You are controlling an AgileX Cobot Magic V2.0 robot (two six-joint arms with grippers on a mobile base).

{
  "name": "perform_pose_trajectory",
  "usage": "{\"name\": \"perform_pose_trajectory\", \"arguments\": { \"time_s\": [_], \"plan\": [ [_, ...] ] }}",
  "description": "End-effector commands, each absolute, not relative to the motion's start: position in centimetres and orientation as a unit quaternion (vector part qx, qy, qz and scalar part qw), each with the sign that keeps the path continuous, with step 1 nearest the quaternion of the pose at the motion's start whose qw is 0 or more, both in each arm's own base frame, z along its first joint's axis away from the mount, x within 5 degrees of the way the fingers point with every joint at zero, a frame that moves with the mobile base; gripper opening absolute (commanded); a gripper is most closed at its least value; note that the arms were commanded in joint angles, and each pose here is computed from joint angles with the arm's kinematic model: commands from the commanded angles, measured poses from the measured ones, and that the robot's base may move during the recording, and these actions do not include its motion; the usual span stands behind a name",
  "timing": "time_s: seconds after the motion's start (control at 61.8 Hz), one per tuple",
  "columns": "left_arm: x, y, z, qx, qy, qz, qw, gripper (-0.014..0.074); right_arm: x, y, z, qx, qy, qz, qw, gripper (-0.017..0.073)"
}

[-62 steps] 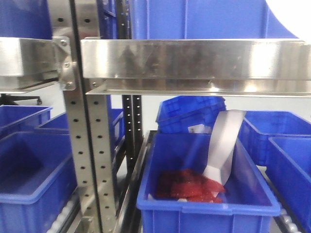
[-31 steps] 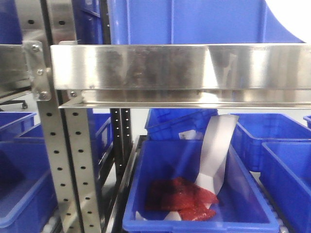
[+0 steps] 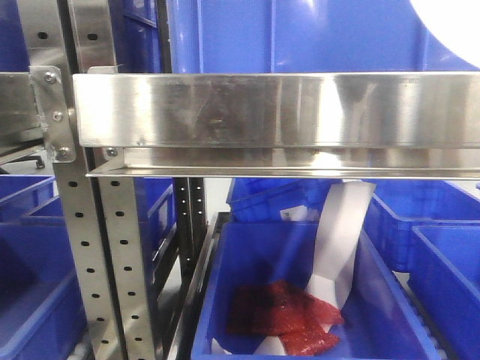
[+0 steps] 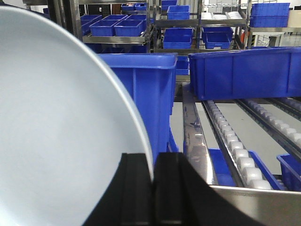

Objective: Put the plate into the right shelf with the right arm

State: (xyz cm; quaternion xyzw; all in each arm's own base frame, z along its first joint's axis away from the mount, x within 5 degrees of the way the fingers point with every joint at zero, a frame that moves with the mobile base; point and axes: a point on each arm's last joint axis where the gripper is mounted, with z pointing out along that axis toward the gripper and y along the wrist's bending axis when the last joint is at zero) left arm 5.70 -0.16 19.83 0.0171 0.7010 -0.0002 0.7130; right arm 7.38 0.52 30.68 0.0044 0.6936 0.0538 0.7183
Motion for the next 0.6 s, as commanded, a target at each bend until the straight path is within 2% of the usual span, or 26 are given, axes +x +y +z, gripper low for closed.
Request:
{"name": "perform_pose_trajectory", "arguments": {
  "time_s": [0.0,0.162,0.405,0.583],
  "plan": [
    [5.6,-0.1,20.3,0.007,0.669,-0.002,0.744,-0.0128,7.2,0.4,32.5,0.008,0.648,0.053,0.759,0.0057],
    [5.6,-0.1,20.3,0.007,0.669,-0.002,0.744,-0.0128,6.9,0.4,33.9,0.028,0.633,0.082,0.769,0.0057],
    [5.6,-0.1,20.3,0.007,0.669,-0.002,0.744,-0.0128,6.6,0.6,41.3,0.023,0.622,0.097,0.777,0.0057],
    [5.6,-0.1,20.3,0.007,0.669,-0.002,0.744,-0.0128,10.3,0.9,46.0,0.014,0.638,0.090,0.764,0.0057]
  ]
}}
